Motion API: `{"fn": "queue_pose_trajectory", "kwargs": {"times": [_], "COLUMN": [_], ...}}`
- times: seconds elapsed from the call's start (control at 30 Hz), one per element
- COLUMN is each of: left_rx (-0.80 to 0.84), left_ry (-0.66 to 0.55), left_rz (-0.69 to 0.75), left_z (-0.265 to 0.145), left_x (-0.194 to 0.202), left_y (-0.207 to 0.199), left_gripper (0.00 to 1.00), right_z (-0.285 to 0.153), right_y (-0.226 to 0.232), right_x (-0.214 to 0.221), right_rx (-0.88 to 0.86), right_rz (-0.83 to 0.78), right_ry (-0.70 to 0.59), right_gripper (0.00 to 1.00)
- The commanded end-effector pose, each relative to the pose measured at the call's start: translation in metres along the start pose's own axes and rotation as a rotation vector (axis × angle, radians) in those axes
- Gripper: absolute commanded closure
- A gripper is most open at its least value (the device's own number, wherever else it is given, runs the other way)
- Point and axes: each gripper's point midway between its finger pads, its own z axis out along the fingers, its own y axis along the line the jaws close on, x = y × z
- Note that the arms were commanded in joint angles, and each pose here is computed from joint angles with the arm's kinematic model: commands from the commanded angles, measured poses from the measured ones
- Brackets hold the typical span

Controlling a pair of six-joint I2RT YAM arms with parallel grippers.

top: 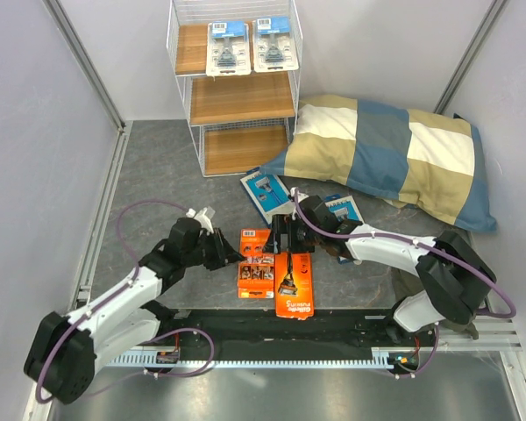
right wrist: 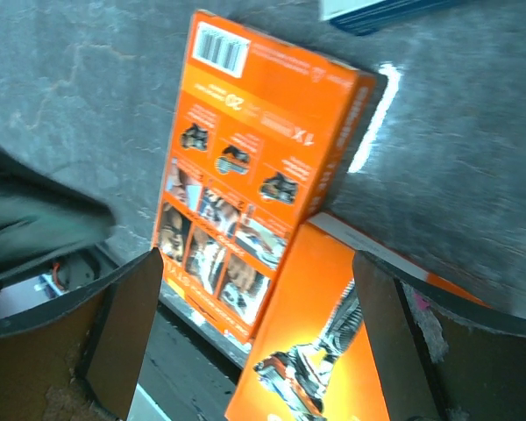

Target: Place and organize the shaving razors onto the shelf

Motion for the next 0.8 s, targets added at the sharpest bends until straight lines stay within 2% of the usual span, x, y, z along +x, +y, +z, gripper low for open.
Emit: {"fn": "queue_pose_trajectory", "kwargs": {"times": [0.0,0.07,0.13,0.27,0.33,0.37,0.43,0.57,0.77], "left_rx": [0.117,0.134,0.135,0.152,0.131,0.167,0.160,0.126,0.084], "left_ry": [-0.010,0.013,0.035,0.103,0.129,0.136,0.149,0.234,0.295], "left_rz": [0.090,0.106,0.109,0.129,0.127,0.155,0.171,0.221,0.194], "left_z": [-0.012,-0.012,-0.009,0.001,0.009,0.011,0.018,0.040,0.062], "left_x": [0.006,0.014,0.021,0.042,0.049,0.052,0.058,0.083,0.106], "left_y": [-0.022,-0.027,-0.028,-0.039,-0.040,-0.054,-0.060,-0.073,-0.077], "left_gripper": [0.63,0.54,0.50,0.30,0.27,0.26,0.28,0.40,0.45], "right_z": [-0.013,-0.017,-0.021,-0.025,-0.026,-0.027,-0.028,-0.031,-0.035], "right_y": [-0.019,-0.025,-0.032,-0.043,-0.046,-0.047,-0.048,-0.050,-0.053], "right_x": [-0.005,-0.007,-0.005,-0.006,-0.006,-0.007,-0.008,-0.011,-0.014], "right_rx": [0.069,0.090,0.108,0.135,0.141,0.144,0.146,0.151,0.156], "right_rz": [-0.023,-0.022,-0.019,-0.006,-0.003,-0.001,0.001,0.003,0.002], "right_ry": [-0.031,-0.036,-0.038,-0.040,-0.044,-0.043,-0.045,-0.053,-0.062], "right_gripper": [0.02,0.02,0.02,0.02,0.02,0.02,0.02,0.02,0.02]}}
